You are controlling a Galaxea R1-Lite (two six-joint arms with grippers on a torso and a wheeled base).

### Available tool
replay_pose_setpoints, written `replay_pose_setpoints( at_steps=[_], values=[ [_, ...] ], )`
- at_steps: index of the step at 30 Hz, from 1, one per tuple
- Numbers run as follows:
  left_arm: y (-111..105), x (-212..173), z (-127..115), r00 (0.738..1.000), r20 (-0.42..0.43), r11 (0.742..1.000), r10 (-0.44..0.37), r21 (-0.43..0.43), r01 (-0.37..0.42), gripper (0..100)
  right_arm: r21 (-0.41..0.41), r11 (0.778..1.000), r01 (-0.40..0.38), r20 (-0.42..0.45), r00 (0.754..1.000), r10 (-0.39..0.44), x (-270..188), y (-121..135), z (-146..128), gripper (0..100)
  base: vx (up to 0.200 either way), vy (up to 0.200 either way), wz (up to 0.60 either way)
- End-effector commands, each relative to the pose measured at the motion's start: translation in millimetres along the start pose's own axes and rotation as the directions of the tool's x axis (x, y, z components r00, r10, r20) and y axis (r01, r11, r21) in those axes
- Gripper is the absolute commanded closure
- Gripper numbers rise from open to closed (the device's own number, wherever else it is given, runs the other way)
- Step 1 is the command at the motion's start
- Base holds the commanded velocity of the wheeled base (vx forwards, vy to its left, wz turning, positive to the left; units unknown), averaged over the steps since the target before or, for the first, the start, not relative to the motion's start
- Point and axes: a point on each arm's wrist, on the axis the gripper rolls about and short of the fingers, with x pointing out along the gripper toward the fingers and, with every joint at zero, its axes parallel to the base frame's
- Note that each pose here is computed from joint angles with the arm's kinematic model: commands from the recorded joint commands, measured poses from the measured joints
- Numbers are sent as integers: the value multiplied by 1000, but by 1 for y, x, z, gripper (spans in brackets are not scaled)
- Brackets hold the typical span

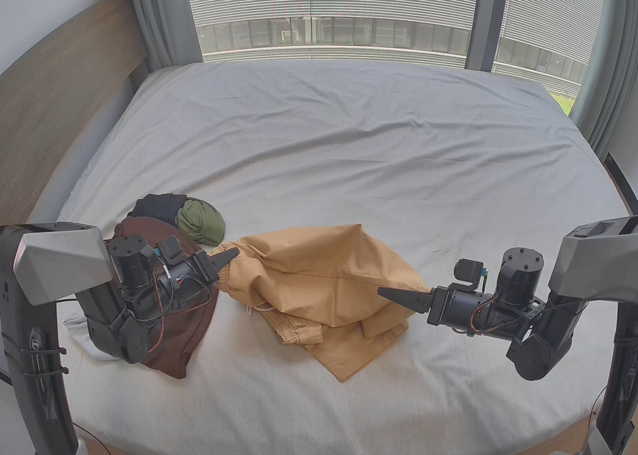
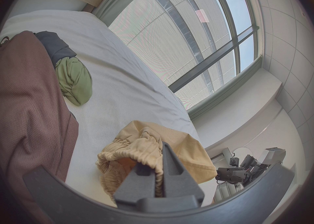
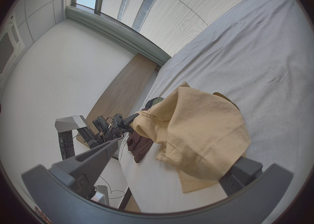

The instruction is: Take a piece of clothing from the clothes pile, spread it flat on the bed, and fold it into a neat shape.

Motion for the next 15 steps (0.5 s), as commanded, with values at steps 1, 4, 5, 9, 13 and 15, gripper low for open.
replay_pose_setpoints(
  at_steps=[1,4,5,9,13,15],
  values=[
    [2,1,-1,1000,-2,1000,2,-3,-2,100,-6,1000,-5,9,1000,5,0,1,3,0,0,0,0],
    [2,1,-1,1000,-2,1000,2,-3,-2,100,-5,1000,-3,9,1000,3,1,-1,2,100,0,0,0],
    [2,1,-1,1000,-2,1000,2,-3,-2,100,-5,1000,-3,9,1000,3,1,-1,2,100,0,0,0],
    [2,1,-1,1000,-2,1000,2,-3,-2,100,0,1000,3,4,1000,-3,2,-4,0,100,0,0,0],
    [1,1,0,1000,1,1000,0,-1,0,100,-1,1000,5,9,1000,-5,2,-5,2,100,0,0,0],
    [1,2,1,1000,5,1000,-4,2,4,100,-7,1000,3,17,1000,-3,1,-3,4,100,0,0,0]
  ],
)
